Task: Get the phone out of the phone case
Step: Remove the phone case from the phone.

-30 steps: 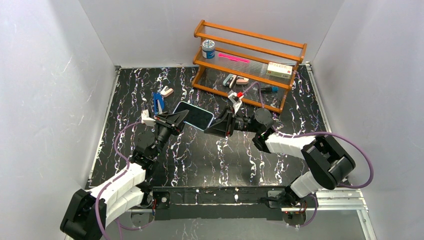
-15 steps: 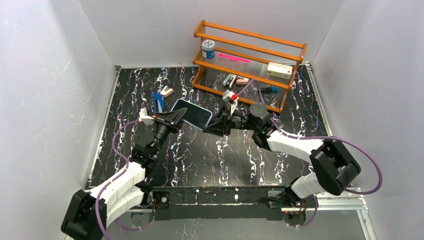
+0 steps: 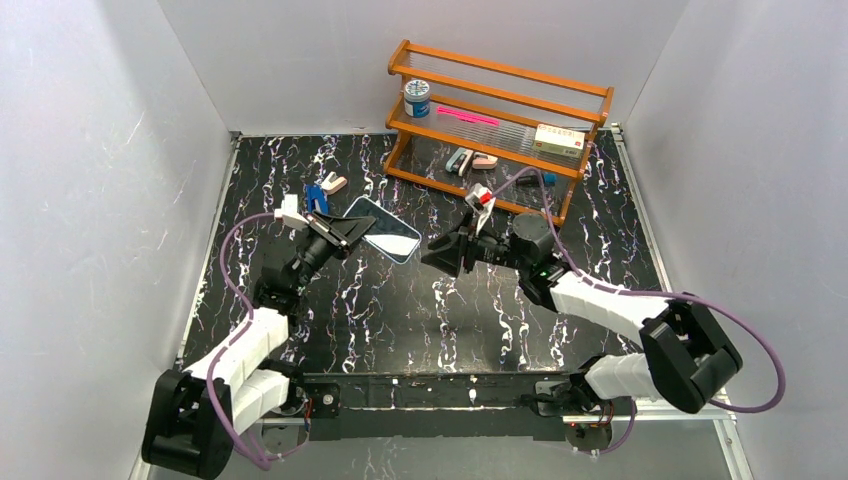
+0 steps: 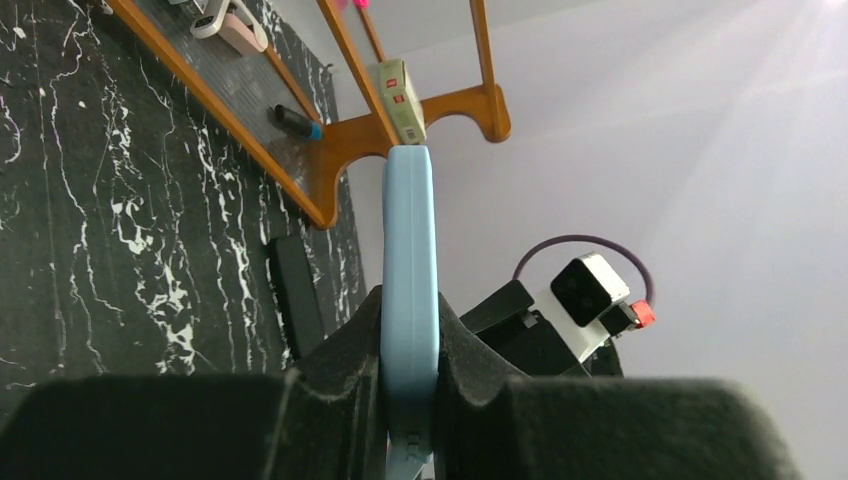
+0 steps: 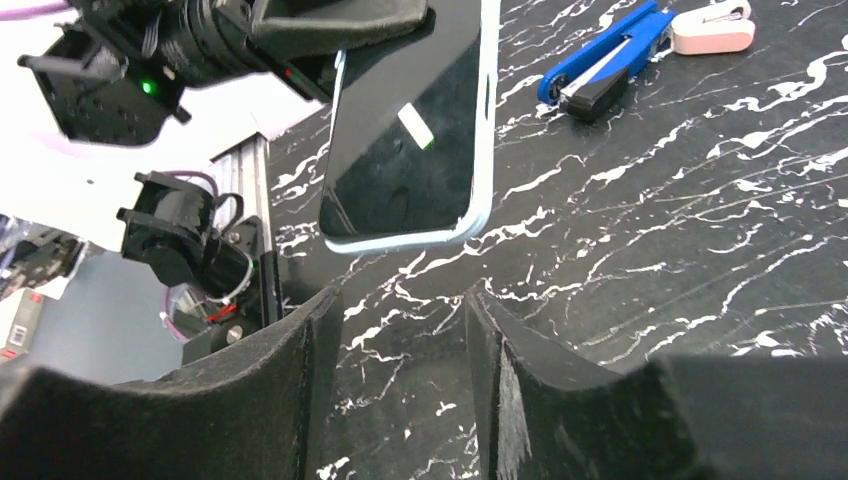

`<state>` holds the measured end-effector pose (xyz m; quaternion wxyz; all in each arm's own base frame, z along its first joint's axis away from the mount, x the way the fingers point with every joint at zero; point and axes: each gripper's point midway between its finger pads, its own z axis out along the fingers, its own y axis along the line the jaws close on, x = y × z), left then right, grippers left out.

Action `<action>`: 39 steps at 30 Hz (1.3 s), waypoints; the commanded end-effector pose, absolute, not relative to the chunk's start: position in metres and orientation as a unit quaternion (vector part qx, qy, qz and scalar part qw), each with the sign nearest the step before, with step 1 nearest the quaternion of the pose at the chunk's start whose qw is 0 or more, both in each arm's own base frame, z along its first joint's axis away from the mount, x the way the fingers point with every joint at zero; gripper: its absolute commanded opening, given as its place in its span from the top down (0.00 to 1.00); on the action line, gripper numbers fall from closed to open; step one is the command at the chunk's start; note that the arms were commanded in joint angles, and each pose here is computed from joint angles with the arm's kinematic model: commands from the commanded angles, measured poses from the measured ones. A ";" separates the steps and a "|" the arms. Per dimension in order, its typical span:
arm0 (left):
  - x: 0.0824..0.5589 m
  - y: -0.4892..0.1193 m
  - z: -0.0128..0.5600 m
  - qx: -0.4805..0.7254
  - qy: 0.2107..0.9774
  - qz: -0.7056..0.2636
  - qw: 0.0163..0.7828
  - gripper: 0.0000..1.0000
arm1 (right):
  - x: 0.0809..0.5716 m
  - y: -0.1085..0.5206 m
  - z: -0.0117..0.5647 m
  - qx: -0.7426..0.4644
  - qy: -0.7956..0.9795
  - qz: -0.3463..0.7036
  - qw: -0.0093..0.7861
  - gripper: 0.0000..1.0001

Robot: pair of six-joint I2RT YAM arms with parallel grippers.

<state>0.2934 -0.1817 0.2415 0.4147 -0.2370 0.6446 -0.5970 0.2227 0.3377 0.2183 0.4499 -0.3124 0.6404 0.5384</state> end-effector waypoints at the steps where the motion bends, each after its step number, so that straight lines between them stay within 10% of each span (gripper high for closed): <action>1: 0.281 -0.194 0.290 -0.103 0.641 -0.622 0.438 1.00 | 0.217 0.326 0.224 -0.342 0.620 0.514 0.484 0.42; 39: 0.212 -0.223 0.323 0.242 0.644 -0.596 0.415 1.00 | 0.158 0.353 0.248 -0.553 0.449 0.566 0.415 0.47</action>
